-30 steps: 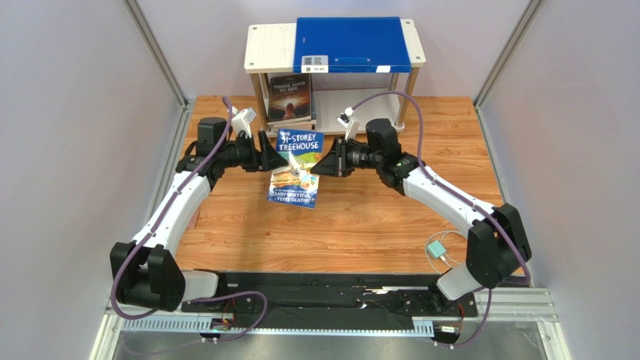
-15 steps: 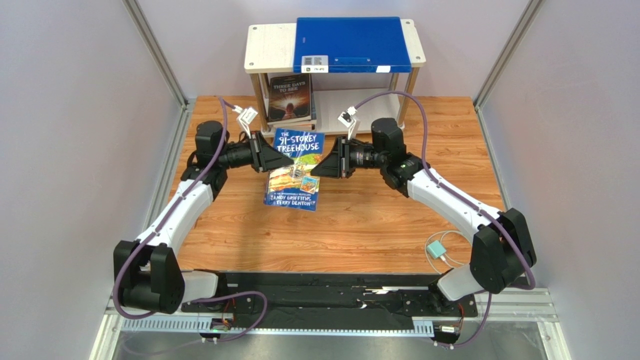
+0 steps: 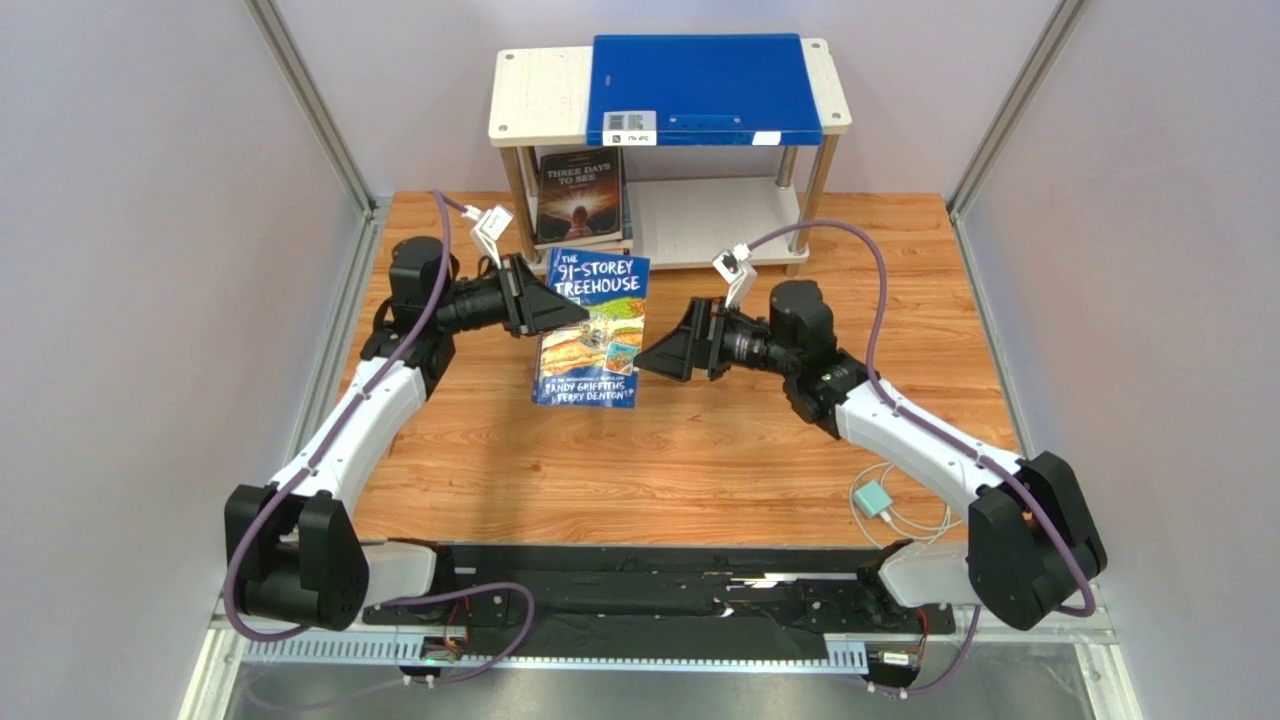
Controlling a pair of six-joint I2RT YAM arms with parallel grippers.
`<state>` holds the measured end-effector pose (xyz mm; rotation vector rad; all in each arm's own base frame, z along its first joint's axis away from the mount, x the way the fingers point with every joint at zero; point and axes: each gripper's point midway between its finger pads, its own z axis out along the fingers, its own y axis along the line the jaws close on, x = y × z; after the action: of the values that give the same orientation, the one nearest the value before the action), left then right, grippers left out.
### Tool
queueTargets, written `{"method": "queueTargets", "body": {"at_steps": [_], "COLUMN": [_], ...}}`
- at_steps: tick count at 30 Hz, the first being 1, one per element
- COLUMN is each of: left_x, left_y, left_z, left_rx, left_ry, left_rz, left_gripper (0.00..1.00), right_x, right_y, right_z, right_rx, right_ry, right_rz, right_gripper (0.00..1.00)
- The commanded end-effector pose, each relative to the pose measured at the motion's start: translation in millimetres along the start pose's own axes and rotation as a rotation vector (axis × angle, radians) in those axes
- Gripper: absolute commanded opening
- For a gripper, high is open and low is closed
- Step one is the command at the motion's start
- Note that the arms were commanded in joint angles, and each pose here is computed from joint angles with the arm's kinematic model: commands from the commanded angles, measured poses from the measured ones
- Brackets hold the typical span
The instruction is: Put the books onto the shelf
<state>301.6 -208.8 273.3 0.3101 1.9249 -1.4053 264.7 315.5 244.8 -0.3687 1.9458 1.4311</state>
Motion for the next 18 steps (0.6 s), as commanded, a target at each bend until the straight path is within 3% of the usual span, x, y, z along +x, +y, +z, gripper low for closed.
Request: {"method": "queueTargets", "body": {"at_steps": [1, 18], "left_x": [-45, -52], "left_y": [-56, -57], "left_z": [-8, -2], "left_rx": [0.122, 0.178], "left_ry": [-0.122, -0.148], "left_rz": [0.128, 0.07], "left_gripper": [0.0, 0.0], "right_x": [-4, 0], "right_y": [5, 41], "right_z": [-1, 25], "right_rx": [-0.07, -0.224], "right_ry": [-0.1, -0.108], "right_rz": [0.048, 0.138], "right_gripper": [0.96, 0.91]}}
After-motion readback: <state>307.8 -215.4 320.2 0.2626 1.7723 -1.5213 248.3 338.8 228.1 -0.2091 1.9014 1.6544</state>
